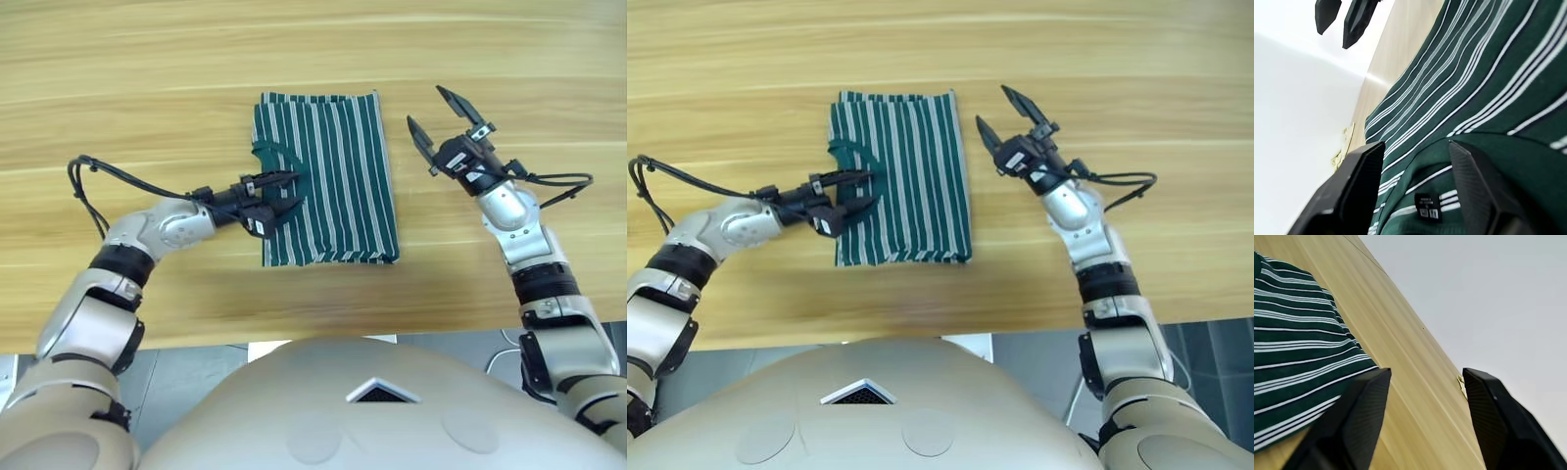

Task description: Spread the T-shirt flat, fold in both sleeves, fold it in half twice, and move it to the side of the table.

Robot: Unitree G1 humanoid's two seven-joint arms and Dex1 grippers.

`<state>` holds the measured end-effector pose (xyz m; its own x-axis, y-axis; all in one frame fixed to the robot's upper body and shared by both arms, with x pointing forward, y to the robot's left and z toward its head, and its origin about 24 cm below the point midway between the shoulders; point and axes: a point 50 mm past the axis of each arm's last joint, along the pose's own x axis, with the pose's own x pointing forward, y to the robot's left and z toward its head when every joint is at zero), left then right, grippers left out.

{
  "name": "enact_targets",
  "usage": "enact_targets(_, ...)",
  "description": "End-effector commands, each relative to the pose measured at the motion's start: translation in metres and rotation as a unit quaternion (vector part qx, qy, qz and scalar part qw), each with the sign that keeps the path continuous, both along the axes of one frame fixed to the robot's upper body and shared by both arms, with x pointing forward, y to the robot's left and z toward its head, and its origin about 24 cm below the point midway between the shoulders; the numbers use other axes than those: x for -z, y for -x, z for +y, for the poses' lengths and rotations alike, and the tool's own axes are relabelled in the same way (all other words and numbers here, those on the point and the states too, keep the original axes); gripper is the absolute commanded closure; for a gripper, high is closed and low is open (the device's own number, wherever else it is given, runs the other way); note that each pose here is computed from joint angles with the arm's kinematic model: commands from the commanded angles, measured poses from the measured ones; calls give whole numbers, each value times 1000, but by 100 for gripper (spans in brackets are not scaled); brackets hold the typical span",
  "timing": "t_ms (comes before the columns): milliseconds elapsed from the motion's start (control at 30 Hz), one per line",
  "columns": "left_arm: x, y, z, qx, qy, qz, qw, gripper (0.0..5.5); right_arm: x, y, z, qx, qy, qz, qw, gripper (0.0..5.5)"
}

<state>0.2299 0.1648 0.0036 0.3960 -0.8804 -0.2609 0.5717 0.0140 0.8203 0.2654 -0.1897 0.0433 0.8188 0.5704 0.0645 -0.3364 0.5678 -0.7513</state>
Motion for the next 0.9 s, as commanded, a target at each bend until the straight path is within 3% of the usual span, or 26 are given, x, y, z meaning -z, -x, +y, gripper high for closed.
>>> enact_targets(33,-21,-15,-1,-44,35,-55,997,306,-13,-3,-5,-6,23,-34,999,280)
enact_targets(133,-83,-36,24,-132,164,-197,958,306,-12,23,-13,-63,102,-50,992,280)
enact_targets(200,-119,-27,43,-151,229,-269,923,306,-8,44,-23,-95,177,-39,979,280)
enact_targets(233,-124,-17,52,-156,225,-275,922,306,-4,57,-30,-117,223,-17,968,280)
enact_targets(267,-122,-7,57,-158,203,-264,930,306,0,68,-36,-131,255,5,958,280)
enact_targets(367,-76,31,76,-161,46,-109,980,286,10,99,-46,-164,329,69,927,280)
enact_targets(500,-39,80,76,-118,-77,62,988,228,8,105,-38,-211,359,87,905,280)
enact_targets(567,-32,90,67,-88,-98,93,987,190,5,102,-36,-224,369,85,898,280)
enact_targets(667,-14,97,59,-58,-131,138,980,190,8,100,-23,-257,365,79,891,280)
enact_targets(900,0,89,51,-8,-163,160,974,190,14,103,-11,-290,354,78,886,280)
